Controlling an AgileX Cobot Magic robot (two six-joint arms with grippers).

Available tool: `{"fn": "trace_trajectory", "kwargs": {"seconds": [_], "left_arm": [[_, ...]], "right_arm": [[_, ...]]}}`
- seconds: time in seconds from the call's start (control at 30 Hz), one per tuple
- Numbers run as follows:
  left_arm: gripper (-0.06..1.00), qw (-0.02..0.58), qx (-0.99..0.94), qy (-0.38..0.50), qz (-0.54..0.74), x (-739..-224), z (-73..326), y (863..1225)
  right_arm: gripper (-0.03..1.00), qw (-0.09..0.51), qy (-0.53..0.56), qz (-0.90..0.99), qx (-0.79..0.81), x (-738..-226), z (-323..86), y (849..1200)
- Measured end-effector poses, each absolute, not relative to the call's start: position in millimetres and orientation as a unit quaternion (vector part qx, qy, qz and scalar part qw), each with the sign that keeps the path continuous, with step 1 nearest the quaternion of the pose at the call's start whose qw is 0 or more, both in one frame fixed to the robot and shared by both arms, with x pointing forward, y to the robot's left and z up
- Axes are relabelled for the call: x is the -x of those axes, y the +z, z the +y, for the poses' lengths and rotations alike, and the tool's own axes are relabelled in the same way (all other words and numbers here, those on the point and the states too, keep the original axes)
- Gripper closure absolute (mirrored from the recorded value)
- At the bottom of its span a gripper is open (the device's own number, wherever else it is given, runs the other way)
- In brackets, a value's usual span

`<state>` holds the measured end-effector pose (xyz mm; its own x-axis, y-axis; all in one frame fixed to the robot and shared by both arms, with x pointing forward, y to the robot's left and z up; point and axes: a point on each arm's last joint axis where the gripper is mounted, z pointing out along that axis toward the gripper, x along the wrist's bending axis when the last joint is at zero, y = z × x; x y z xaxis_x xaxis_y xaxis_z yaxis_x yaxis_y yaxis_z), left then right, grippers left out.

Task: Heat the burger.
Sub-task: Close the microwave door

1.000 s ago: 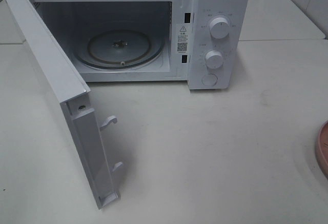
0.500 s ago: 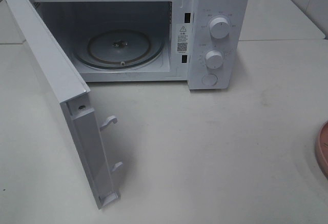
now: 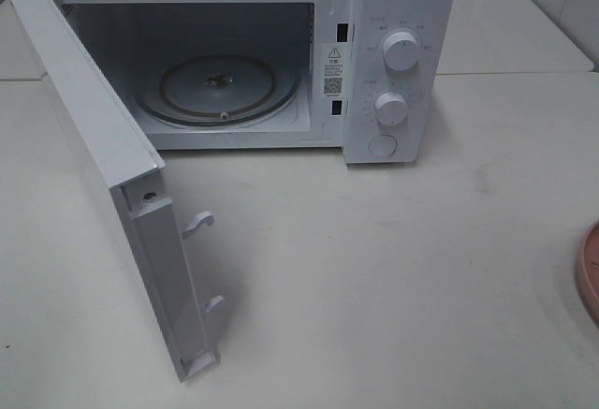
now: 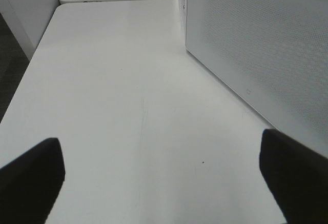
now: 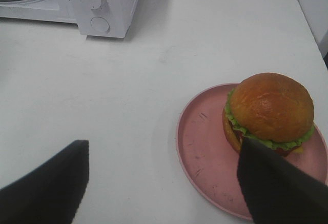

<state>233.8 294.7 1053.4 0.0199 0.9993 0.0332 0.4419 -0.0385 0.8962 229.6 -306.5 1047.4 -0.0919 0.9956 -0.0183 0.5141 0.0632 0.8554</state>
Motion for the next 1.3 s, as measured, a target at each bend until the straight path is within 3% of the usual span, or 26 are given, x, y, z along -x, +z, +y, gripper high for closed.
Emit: {"fn": "trace_trajectory", "kwargs": {"seconds": [1.3], "left_arm": [[-0.03, 0.367, -0.613, 0.38, 0.588, -233.8, 294.7, 1053.4]], "right_arm": [[0.2, 0.337, 0.357, 0.647, -0.584, -229.6, -306.5, 1047.4]]}}
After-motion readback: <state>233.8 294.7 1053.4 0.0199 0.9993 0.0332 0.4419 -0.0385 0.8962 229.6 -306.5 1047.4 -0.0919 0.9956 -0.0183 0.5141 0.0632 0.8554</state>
